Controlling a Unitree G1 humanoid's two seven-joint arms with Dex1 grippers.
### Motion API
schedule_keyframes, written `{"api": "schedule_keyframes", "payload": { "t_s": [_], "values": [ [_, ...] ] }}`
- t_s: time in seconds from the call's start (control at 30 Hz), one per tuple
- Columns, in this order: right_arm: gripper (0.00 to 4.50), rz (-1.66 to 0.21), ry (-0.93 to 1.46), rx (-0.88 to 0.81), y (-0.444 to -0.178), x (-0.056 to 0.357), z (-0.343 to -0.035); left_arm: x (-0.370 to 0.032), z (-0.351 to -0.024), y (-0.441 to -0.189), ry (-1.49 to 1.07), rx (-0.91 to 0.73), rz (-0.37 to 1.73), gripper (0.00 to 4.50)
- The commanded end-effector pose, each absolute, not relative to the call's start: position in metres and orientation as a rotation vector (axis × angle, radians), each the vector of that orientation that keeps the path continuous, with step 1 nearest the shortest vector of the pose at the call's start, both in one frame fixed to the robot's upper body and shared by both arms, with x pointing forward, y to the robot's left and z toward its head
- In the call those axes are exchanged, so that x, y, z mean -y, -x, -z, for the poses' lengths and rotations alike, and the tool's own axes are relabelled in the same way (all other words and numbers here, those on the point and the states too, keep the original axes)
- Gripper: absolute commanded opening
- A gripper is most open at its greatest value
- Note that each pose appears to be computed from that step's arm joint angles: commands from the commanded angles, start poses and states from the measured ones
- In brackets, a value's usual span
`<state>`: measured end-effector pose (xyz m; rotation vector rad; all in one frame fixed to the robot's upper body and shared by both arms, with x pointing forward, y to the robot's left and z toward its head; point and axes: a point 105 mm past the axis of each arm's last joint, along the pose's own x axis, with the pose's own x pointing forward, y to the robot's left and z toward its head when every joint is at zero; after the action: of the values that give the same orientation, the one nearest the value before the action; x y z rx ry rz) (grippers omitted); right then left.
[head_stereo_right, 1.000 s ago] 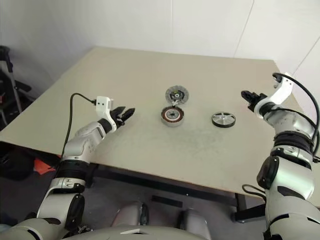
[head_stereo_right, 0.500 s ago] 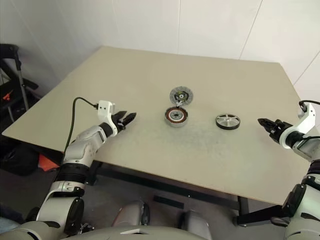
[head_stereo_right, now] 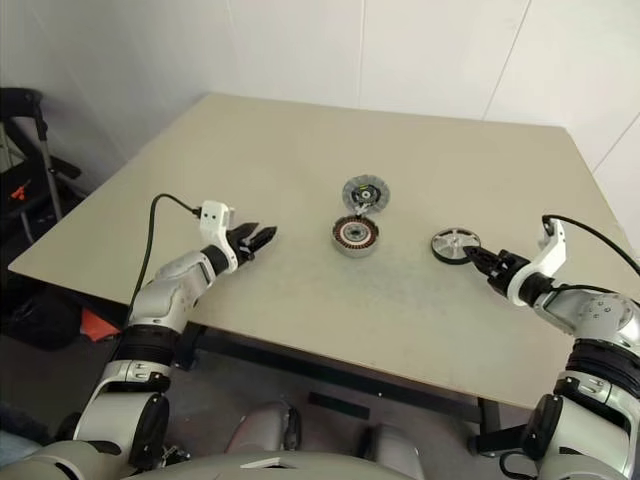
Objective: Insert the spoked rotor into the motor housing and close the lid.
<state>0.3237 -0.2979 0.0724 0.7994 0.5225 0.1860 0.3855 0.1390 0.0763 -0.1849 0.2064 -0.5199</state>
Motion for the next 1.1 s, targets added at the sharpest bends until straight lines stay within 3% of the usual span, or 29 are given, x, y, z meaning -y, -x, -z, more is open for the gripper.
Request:
{"api": "schedule_keyframes", "payload": {
  "t_s": [0.03,0.13,0.2,0.3,0.57,0.8,0.97,1.1],
  "values": [
    [1.86,-0.224,-0.762,-0.455,-0.333,0.293,-0.092,-0.137,-0.100,-0.390,0.171,-0.132,0.544,2.91],
    [1.67,-0.218,-0.748,-0.465,-0.334,0.292,-0.089,-0.139,-0.100,-0.390,0.168,-0.131,0.538,2.91],
    [1.28,-0.217,-0.743,-0.467,-0.335,0.291,-0.088,-0.140,-0.100,-0.390,0.164,-0.130,0.533,2.91],
    [0.35,-0.222,-0.753,-0.464,-0.336,0.289,-0.088,-0.142,-0.100,-0.391,0.161,-0.130,0.528,2.91],
    [0.31,-0.446,-0.909,-0.359,-0.339,0.252,-0.123,-0.144,-0.096,-0.390,0.156,-0.142,0.522,2.91],
    [0.31,-0.580,-0.900,-0.429,-0.331,0.223,-0.127,-0.143,-0.096,-0.391,0.148,-0.143,0.524,2.91],
    [0.31,-0.580,-0.838,-0.507,-0.342,0.200,-0.128,-0.144,-0.096,-0.393,0.146,-0.145,0.513,2.91],
    [0.31,-0.487,-0.510,-0.732,-0.342,0.180,-0.107,-0.147,-0.096,-0.393,0.150,-0.143,0.494,2.91]
  ]
}}
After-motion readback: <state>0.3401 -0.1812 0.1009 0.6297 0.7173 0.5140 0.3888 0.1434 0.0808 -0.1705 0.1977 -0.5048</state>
